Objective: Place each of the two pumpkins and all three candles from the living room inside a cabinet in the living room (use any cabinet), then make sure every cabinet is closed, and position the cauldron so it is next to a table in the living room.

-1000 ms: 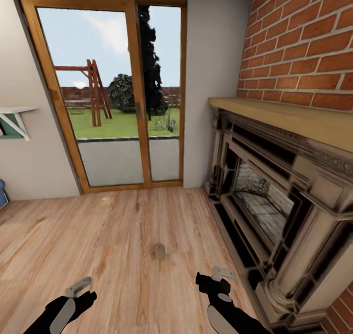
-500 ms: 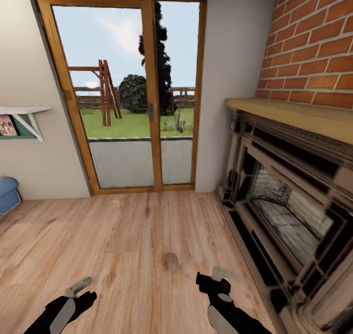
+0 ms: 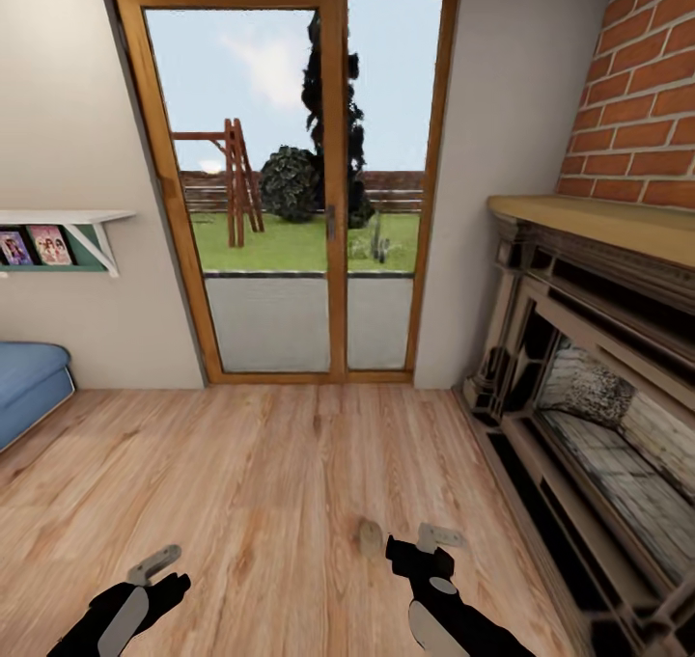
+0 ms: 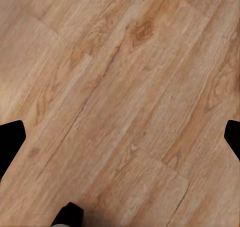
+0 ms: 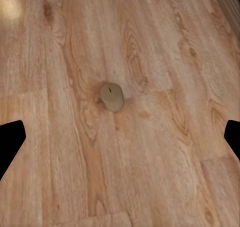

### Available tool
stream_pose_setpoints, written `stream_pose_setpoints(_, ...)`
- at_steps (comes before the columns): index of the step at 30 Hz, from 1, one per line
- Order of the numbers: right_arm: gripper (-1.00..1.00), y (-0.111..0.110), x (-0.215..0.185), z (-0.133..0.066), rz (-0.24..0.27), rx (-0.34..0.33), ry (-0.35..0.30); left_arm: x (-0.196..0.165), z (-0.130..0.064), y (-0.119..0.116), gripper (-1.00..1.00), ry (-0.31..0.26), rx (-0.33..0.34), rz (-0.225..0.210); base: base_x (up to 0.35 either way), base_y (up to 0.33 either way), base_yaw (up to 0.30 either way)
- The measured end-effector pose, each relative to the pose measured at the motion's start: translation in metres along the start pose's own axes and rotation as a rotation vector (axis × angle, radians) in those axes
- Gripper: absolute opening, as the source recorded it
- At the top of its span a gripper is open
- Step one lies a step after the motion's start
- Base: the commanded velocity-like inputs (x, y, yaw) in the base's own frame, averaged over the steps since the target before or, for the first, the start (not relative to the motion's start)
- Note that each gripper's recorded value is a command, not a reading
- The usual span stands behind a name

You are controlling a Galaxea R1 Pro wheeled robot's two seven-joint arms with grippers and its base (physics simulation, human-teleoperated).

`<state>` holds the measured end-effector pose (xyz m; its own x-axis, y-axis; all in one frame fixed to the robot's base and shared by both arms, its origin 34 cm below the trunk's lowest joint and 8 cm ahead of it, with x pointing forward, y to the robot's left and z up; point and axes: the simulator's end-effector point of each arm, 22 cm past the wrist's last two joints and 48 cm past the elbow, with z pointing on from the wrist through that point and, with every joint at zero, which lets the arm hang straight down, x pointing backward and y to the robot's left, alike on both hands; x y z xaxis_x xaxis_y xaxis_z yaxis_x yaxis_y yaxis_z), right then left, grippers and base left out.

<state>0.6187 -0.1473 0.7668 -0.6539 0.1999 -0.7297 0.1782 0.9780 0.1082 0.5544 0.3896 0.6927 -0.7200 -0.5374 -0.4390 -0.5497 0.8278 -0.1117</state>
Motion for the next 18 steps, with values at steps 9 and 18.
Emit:
stream_pose_setpoints(9, 1.0, -0.0004, 0.0002, 0.0001, 0.0, 0.001, 0.0, 0.0007, 0.0, -0.0009, 1.0, 0.001, 0.001, 0.0, 0.266, 0.119, 0.001)
stream_pose_setpoints(18, 1.0, -0.0003, 0.0002, 0.0001, 0.0, 0.001, 0.0, 0.0007, 0.0, -0.0009, 1.0, 0.001, 0.001, 0.0, 0.261, 0.112, 0.0)
